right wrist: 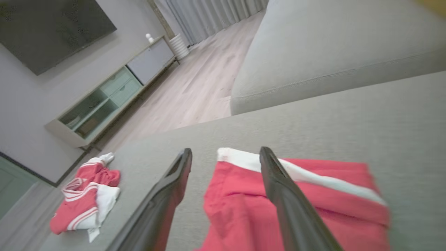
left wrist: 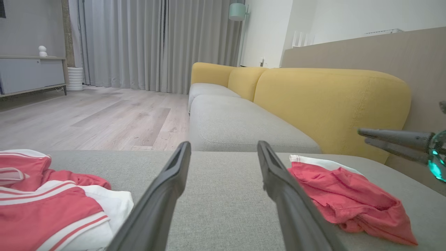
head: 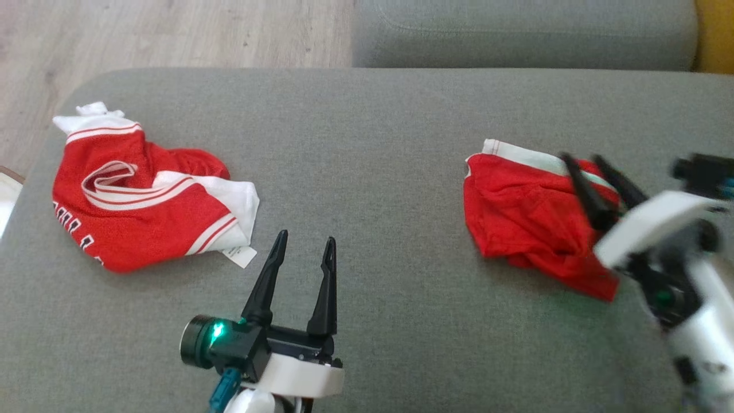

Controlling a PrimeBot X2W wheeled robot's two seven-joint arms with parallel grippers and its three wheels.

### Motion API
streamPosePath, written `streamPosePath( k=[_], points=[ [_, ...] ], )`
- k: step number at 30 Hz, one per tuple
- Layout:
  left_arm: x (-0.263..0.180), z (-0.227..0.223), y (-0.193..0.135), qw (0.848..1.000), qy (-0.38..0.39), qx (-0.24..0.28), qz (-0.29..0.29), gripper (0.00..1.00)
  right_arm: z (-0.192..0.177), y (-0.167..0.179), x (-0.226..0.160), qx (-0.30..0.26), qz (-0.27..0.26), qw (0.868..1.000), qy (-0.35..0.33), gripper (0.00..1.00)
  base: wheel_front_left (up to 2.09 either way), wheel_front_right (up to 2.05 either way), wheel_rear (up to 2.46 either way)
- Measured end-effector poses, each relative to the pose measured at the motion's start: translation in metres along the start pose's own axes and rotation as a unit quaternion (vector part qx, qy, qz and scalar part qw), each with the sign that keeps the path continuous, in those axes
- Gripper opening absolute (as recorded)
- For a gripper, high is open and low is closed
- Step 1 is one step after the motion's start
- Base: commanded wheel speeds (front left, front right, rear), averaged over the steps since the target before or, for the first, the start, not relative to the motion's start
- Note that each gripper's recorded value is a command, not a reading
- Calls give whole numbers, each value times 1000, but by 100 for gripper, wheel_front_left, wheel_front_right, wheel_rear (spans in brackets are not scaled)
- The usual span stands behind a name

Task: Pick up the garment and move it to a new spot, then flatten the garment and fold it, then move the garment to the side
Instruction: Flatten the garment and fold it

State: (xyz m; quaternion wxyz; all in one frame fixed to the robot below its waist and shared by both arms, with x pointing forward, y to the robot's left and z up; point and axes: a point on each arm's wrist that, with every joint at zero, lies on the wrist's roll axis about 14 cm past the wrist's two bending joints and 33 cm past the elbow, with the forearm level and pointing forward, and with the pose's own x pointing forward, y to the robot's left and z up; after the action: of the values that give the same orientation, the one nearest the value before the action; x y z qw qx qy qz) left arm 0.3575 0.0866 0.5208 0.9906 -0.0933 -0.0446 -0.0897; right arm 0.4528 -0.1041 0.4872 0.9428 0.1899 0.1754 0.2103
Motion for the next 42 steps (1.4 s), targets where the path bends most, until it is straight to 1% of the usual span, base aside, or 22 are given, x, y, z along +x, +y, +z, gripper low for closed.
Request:
streamPosePath(
  k=[1, 3, 6, 11, 12, 13, 15, 18, 21, 23, 26, 30, 31, 32, 35, 37, 38, 40, 42],
  points=[
    [0, 0, 0, 1000, 0, 0, 0, 100, 0, 0, 0, 0, 0, 1000, 0, 100, 0, 0, 0],
    [-3, 2, 1, 1000, -3, 0, 3, 100, 4, -21, -15, -11, -25, 1000, -6, 100, 0, 0, 0],
    [-10, 0, 3, 1000, 2, -1, 8, 100, 4, -45, -37, -9, -58, 998, -11, 100, 0, 0, 0],
    [-20, -2, 2, 1000, 4, -2, 11, 100, -4, -61, -63, 8, -86, 996, -14, 100, 0, 0, 0],
    [-21, -1, 1, 1000, 3, -2, 10, 100, -4, -61, -67, 7, -88, 996, -15, 52, 0, 0, 0],
    [-21, 0, 1, 1000, 1, -2, 10, 100, -4, -59, -69, 7, -86, 996, -17, 0, 0, 0, 0],
    [-22, 0, 0, 1000, 2, -2, 9, 100, -7, -52, -68, 14, -79, 997, -12, 0, 0, 0, 0],
    [-22, -2, 2, 1000, 5, -2, 11, 100, -22, -45, -61, 35, -69, 997, 18, 0, 0, 0, 0],
    [-23, -6, 2, 1000, 11, -4, 11, 100, -37, -39, -48, 58, -59, 995, 59, 0, 0, 0, 0],
    [-22, -9, 4, 1000, 15, -4, 13, 100, -41, -35, -34, 71, -50, 993, 83, 0, 0, 0, 0],
    [-20, -11, 8, 1000, 19, -3, 19, 100, -45, -30, -13, 61, -37, 991, 117, 0, 0, 0, 0],
    [-18, -10, 15, 999, 19, -5, 31, 100, -65, -20, 1, 46, -21, 984, 168, 0, 0, 0, 0],
    [-18, -10, 17, 999, 19, -6, 33, 100, -72, -14, 1, 48, -13, 982, 180, 0, 0, 0, 0],
    [-18, -9, 19, 999, 17, -7, 38, 100, -84, 1, 0, 53, 9, 978, 200, 0, 0, 0, 0],
    [-18, -7, 18, 999, 14, -8, 37, 100, -97, 27, -10, 58, 51, 972, 222, 0, 0, 0, 0],
    [-17, -6, 16, 999, 13, -10, 35, 100, -106, 41, -21, 70, 74, 966, 238, 0, 0, 0, 0],
    [-17, -6, 15, 999, 12, -10, 34, 100, -110, 46, -28, 75, 83, 963, 247, 0, 0, 0, 0],
    [-16, -5, 14, 999, 11, -10, 33, 100, -113, 45, -38, 71, 87, 961, 252, 0, 0, 0, 0],
    [-15, -5, 13, 999, 11, -10, 32, 100, -102, 35, -40, 62, 79, 967, 233, 0, 0, 0, 0]
  ],
)
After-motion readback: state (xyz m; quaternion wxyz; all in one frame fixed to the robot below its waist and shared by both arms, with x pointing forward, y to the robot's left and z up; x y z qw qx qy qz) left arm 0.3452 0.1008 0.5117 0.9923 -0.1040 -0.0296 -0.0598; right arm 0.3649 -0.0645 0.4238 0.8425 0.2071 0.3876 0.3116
